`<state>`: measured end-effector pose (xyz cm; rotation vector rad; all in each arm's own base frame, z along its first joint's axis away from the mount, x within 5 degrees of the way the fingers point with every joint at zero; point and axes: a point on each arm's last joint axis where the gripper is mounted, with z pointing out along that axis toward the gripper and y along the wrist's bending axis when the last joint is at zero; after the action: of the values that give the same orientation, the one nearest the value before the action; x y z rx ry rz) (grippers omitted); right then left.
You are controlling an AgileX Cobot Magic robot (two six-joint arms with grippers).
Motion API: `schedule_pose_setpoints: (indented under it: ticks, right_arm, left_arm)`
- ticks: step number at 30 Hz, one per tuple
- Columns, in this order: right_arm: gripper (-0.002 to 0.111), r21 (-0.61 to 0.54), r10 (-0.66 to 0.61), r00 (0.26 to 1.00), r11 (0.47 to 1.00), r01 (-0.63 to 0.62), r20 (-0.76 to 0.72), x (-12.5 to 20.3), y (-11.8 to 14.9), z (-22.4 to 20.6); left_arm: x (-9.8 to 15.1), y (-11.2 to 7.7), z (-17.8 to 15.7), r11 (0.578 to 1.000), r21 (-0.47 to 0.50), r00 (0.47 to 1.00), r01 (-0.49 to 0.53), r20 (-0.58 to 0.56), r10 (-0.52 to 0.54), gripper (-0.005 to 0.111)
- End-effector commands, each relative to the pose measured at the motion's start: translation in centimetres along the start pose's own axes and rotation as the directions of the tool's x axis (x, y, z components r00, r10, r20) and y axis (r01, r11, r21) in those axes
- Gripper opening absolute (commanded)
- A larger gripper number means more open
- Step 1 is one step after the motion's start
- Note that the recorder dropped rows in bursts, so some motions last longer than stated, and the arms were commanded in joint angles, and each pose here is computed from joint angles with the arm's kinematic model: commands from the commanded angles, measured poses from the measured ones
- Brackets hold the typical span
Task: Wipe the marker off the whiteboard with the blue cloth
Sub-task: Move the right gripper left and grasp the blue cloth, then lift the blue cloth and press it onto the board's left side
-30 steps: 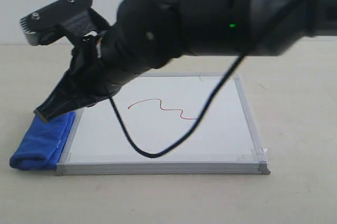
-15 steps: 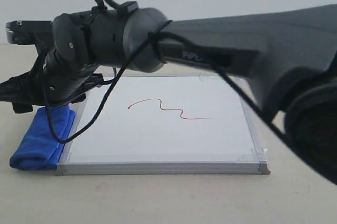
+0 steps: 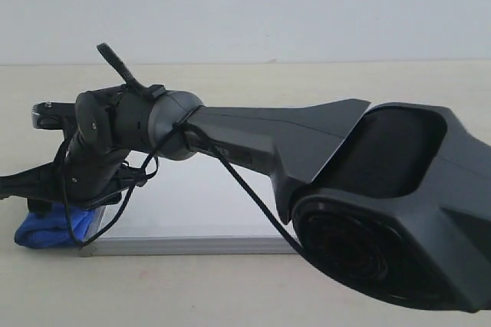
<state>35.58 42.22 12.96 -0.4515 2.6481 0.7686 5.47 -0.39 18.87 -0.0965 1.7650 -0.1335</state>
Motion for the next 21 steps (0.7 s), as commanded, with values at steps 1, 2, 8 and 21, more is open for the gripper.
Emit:
schedule_pose_setpoints:
  ticks: [1,2,8,21]
  right_arm:
    - [0.047,0.013,0.029,0.998,1.000,-0.028,-0.061,1.3,-0.9,2.0]
    - [0.039,0.018,0.030,0.997,0.999,-0.029,-0.071,1.5,-1.1,2.2]
    - [-0.001,0.017,-0.003,0.996,1.000,0.005,-0.084,1.6,-1.1,2.2]
    - [0.000,0.032,-0.259,0.964,0.966,0.258,0.058,-3.7,2.8,-4.2]
  left_arm:
    - [0.1,0.0,0.0,1.000,-0.004,1.000,-0.008,-0.002,0.008,0.004]
    - [0.1,0.0,0.0,1.000,-0.004,1.000,-0.008,-0.002,0.008,0.004]
    - [0.1,0.0,0.0,1.000,-0.004,1.000,-0.008,-0.002,0.008,0.004]
    - [0.1,0.0,0.0,1.000,-0.004,1.000,-0.008,-0.002,0.008,0.004]
